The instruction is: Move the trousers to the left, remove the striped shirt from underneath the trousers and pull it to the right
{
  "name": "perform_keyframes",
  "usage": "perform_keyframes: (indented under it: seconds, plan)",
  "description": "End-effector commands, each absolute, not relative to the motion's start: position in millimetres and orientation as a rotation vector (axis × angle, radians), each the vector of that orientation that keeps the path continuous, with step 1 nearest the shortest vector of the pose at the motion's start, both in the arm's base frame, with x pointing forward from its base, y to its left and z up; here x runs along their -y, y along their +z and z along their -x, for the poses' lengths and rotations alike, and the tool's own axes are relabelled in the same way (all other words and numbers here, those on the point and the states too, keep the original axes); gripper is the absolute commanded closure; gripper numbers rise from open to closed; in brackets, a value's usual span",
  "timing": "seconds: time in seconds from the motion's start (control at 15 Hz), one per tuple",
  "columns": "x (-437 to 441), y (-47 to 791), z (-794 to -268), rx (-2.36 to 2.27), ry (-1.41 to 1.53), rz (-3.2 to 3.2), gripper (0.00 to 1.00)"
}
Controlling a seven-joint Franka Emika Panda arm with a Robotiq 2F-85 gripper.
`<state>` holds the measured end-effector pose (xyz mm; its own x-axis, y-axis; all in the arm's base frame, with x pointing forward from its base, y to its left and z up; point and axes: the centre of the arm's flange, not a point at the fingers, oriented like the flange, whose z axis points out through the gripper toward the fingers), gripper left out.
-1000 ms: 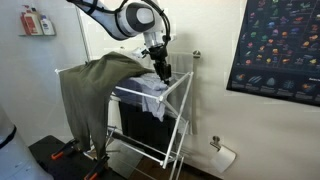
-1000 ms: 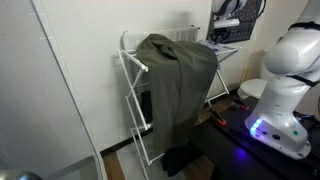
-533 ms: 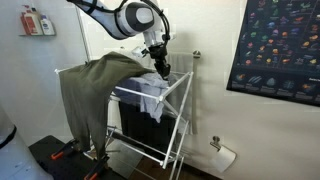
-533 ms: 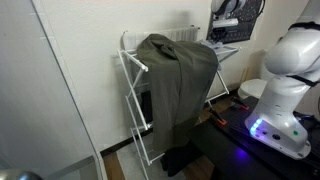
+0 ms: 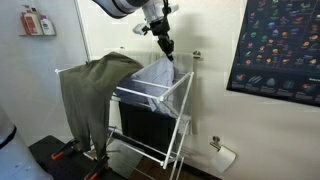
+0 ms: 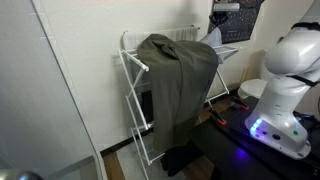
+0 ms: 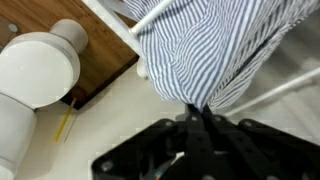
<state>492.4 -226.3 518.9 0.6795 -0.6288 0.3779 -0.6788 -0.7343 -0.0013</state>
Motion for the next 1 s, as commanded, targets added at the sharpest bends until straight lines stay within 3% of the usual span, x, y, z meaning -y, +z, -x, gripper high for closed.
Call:
perform_keyframes:
  seconds: [0.0,0.93]
  plan:
    - [231.5,587.9,-487.4,1.185,0.671,-2.682,0.97]
    - [214.8,817.5,-483.9,1.444,1.348,-2.487,0.97]
